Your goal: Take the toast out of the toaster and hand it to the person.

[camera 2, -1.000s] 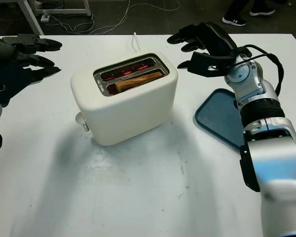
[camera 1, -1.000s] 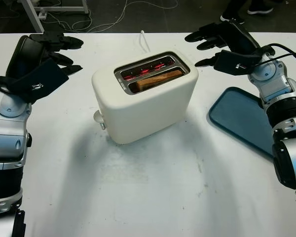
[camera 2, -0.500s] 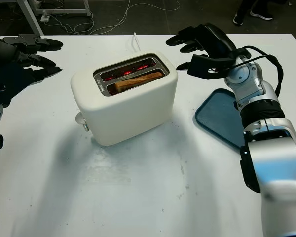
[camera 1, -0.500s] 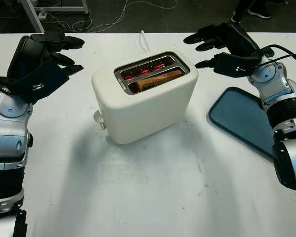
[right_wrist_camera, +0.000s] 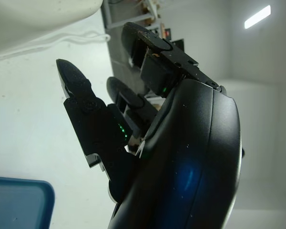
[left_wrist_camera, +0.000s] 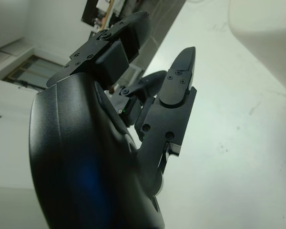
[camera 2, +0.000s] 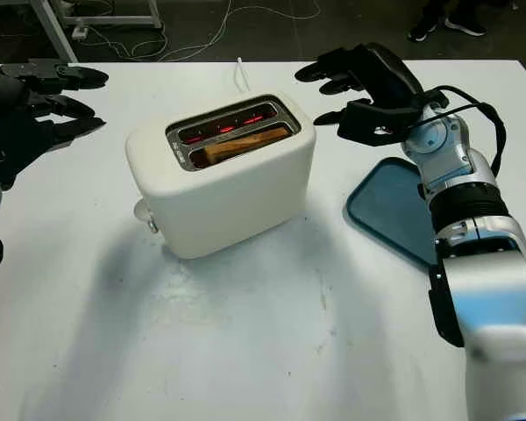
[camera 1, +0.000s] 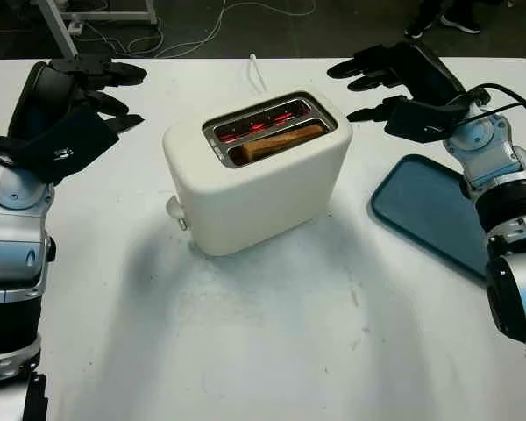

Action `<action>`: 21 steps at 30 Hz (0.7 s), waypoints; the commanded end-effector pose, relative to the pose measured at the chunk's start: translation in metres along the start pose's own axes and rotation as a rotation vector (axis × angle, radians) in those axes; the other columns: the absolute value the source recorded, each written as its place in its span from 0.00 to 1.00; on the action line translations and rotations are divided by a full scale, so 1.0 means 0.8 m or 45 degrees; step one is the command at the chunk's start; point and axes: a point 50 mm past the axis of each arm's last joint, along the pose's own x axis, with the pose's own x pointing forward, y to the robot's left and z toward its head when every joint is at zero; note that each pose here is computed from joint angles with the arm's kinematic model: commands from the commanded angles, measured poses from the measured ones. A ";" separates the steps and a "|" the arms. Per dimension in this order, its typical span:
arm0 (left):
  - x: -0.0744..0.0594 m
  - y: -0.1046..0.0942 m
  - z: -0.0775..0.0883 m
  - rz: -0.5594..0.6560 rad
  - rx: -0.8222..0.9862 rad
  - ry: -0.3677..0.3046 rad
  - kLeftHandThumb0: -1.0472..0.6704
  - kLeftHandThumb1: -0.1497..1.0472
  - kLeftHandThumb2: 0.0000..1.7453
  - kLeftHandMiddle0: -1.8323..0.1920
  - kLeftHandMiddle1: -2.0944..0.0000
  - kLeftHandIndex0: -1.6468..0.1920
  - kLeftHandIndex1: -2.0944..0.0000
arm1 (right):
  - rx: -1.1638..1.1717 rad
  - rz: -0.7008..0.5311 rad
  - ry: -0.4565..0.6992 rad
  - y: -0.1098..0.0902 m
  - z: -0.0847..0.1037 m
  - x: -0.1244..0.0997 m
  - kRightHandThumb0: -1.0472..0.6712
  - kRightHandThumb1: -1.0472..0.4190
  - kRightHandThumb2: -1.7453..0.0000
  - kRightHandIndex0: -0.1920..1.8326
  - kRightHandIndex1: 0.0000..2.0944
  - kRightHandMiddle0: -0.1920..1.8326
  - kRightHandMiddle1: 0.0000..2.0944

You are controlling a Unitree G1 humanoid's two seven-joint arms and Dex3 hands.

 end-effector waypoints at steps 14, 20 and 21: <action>-0.004 0.002 -0.008 0.042 -0.021 -0.041 0.53 0.84 0.00 0.55 0.62 0.42 0.92 | -0.044 -0.053 -0.001 -0.009 -0.004 -0.010 0.48 0.25 1.00 0.63 0.02 0.56 0.01; -0.002 0.005 -0.010 0.050 -0.002 -0.036 0.54 0.83 0.00 0.54 0.61 0.40 0.92 | -0.059 -0.038 -0.010 -0.011 0.000 -0.008 0.54 0.25 1.00 0.64 0.02 0.57 0.01; -0.003 0.006 -0.010 0.050 0.000 -0.031 0.54 0.83 0.00 0.54 0.62 0.40 0.91 | -0.065 -0.037 -0.012 -0.011 0.000 -0.008 0.54 0.26 1.00 0.64 0.02 0.57 0.01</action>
